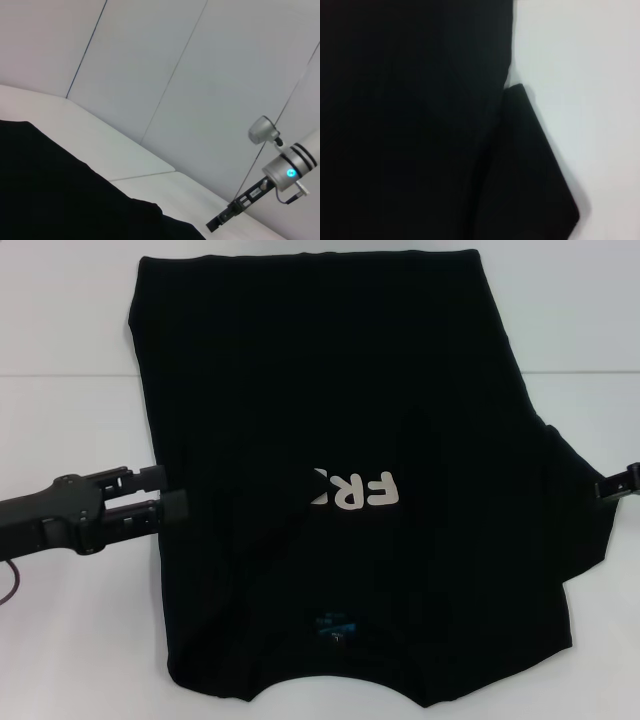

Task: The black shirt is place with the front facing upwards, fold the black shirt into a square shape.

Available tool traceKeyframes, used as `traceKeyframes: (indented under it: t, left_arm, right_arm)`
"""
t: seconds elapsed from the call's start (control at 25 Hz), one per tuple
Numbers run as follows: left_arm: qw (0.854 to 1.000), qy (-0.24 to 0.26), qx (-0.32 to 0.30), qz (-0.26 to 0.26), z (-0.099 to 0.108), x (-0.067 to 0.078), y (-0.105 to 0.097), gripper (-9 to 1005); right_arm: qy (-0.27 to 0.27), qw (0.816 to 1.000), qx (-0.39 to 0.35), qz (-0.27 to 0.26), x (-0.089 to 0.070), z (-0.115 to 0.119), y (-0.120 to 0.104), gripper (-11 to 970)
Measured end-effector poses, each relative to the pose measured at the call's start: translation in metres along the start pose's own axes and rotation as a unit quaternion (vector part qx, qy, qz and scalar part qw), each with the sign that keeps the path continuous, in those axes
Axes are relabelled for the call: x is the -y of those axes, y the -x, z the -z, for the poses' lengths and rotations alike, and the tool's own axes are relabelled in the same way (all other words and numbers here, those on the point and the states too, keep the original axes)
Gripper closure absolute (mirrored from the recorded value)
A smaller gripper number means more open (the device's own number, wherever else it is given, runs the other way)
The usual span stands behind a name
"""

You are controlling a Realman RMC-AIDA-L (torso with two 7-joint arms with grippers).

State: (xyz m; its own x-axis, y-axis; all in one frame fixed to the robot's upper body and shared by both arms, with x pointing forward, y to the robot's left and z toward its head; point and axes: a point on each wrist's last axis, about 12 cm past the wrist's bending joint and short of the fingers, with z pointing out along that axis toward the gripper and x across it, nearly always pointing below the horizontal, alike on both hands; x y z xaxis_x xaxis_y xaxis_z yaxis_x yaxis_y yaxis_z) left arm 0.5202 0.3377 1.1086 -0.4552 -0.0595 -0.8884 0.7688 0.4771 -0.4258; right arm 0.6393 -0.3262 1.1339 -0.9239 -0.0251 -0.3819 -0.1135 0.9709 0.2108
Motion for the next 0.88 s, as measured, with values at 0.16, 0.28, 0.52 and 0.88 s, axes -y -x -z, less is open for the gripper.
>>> traceKeyframes:
  t: [0.16, 0.28, 0.52, 0.88]
  left_arm:
    - [1.0, -0.006, -0.01, 0.0, 0.0, 0.001, -0.002, 279]
    - [1.0, -0.01, -0.025, 0.0, 0.0, 0.002, -0.005, 280]
    - [0.997, -0.026, -0.066, -0.023, -0.001, 0.006, -0.016, 280]
    - [0.996, -0.016, -0.082, -0.034, 0.0, 0.004, -0.022, 279]
  right_arm:
    - [0.0, 1.0, 0.003, 0.0, -0.004, -0.008, 0.001, 48]
    - [0.0, 1.0, 0.002, 0.002, -0.008, -0.015, 0.002, 48]
    - [-0.002, 1.0, 0.004, 0.004, -0.011, -0.02, 0.002, 47]
    - [0.0, 1.0, 0.0, 0.003, -0.013, -0.024, 0.0, 48]
